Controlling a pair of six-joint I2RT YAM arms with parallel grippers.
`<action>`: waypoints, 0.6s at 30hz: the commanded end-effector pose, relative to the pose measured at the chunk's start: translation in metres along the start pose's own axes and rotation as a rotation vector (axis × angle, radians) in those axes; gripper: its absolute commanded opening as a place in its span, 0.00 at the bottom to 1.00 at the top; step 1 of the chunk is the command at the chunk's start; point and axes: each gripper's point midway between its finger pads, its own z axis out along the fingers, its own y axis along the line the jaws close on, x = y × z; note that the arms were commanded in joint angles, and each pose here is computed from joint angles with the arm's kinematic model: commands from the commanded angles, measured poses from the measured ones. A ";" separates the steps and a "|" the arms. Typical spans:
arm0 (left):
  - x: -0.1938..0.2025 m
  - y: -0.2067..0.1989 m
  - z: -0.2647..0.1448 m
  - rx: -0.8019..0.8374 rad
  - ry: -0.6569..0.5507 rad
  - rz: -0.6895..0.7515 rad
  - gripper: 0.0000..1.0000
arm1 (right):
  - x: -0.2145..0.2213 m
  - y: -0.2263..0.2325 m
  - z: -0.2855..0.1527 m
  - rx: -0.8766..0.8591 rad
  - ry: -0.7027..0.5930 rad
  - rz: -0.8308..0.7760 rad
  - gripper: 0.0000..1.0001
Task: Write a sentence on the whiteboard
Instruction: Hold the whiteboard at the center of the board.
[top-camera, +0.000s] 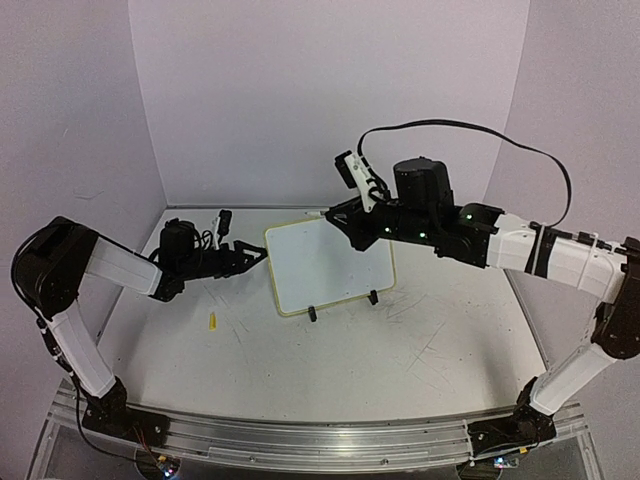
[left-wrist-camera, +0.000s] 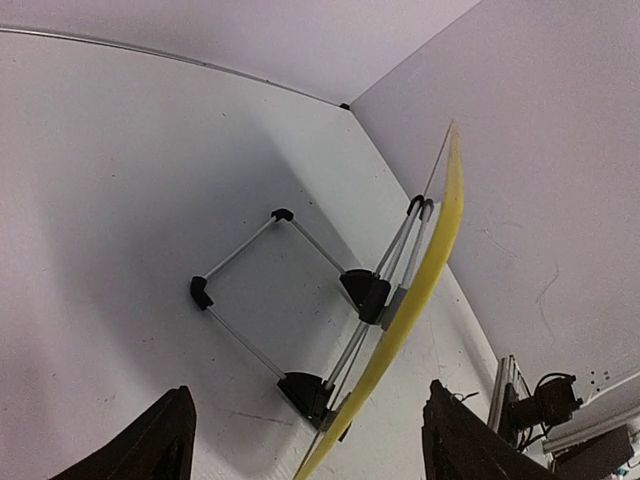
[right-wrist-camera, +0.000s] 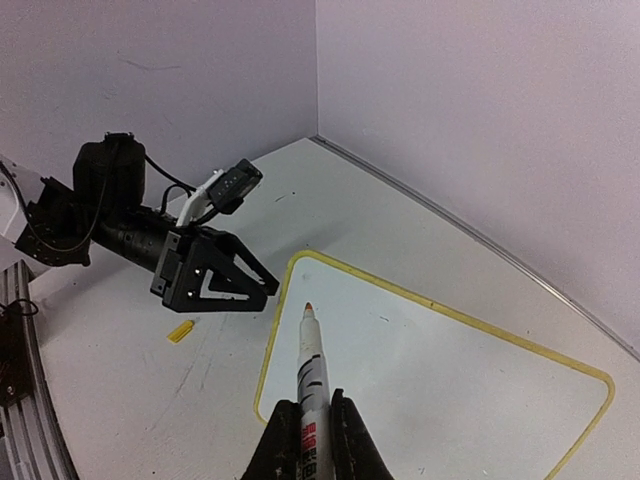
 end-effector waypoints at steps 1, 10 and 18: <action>-0.020 -0.029 0.014 0.180 -0.007 0.115 0.73 | -0.026 0.007 0.011 -0.031 -0.065 -0.023 0.00; -0.007 -0.026 0.023 0.217 0.030 0.123 0.48 | -0.012 0.022 0.054 -0.040 -0.013 -0.049 0.00; 0.000 -0.023 0.028 0.225 0.049 0.135 0.27 | -0.001 0.035 0.081 -0.045 0.021 -0.077 0.00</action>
